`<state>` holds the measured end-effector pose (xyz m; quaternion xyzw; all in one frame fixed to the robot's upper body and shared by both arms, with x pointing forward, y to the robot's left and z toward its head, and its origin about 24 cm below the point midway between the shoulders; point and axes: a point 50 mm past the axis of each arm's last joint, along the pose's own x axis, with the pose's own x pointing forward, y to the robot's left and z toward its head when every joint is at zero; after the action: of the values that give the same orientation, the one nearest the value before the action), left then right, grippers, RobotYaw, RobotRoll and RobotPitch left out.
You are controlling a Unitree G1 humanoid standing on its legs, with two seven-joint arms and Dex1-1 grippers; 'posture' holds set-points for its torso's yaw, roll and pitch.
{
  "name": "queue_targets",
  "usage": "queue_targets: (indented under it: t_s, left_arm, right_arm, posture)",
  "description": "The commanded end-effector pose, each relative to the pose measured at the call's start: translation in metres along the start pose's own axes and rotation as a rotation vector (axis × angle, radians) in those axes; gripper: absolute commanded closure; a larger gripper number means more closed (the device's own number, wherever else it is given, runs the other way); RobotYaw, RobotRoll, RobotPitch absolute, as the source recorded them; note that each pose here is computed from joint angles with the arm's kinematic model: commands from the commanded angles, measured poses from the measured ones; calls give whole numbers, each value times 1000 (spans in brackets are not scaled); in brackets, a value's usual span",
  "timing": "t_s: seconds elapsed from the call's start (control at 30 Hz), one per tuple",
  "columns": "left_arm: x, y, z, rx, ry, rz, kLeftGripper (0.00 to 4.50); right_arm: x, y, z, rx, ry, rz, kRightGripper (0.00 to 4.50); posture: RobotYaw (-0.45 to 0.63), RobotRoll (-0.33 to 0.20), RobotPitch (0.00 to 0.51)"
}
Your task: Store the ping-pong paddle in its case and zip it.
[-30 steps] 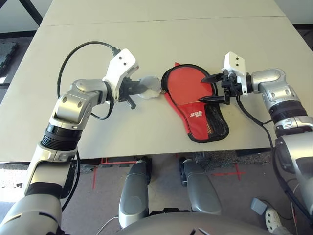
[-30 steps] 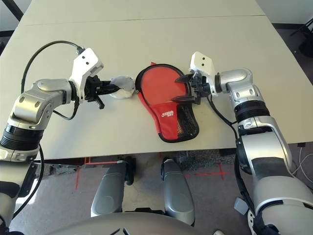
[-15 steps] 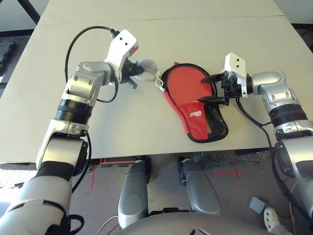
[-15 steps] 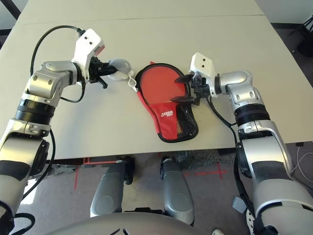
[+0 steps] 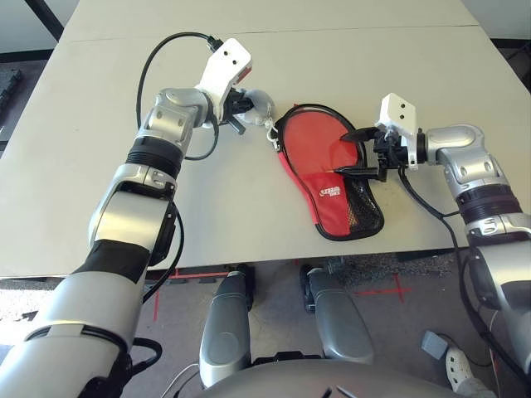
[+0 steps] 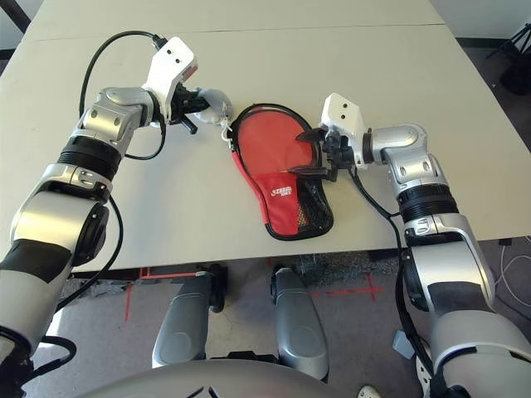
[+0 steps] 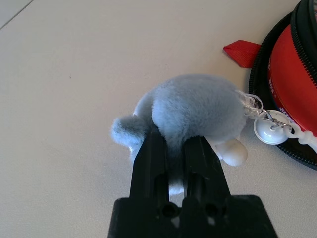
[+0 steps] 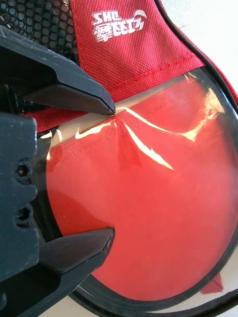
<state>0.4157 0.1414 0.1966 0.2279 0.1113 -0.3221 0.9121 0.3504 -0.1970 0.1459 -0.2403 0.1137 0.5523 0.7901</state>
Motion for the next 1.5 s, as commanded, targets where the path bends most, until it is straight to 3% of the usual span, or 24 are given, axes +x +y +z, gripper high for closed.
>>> queue_targets:
  t_s: [0.03, 0.23, 0.43, 0.8, 1.0, 1.5]
  left_arm:
    - [-11, 18, 10, 55, -9, 103, 4398]
    - [-27, 27, 7, 79, 12, 63, 4399]
    - [-39, 38, 9, 118, 36, 163, 4400]
    - [-60, 51, 25, 196, 90, 244, 4410]
    - [-53, 43, 32, 188, 35, 226, 4410]
    - [-2, 24, 47, 181, -118, 412, 4411]
  right_arm:
    - [11, 21, -34, 100, 114, 91, 0]
    - [10, 19, -30, 112, 103, 85, 0]
    - [8, 16, -30, 109, 125, 86, 0]
    - [9, 16, -33, 107, 139, 97, 0]
    - [8, 14, -32, 105, 141, 89, 0]
    - [9, 19, -35, 104, 148, 104, 0]
  posture:
    - [25, 0, 282]
    - [28, 0, 284]
    - [48, 0, 290]
    - [49, 0, 288]
    - [51, 0, 285]
    - [37, 0, 292]
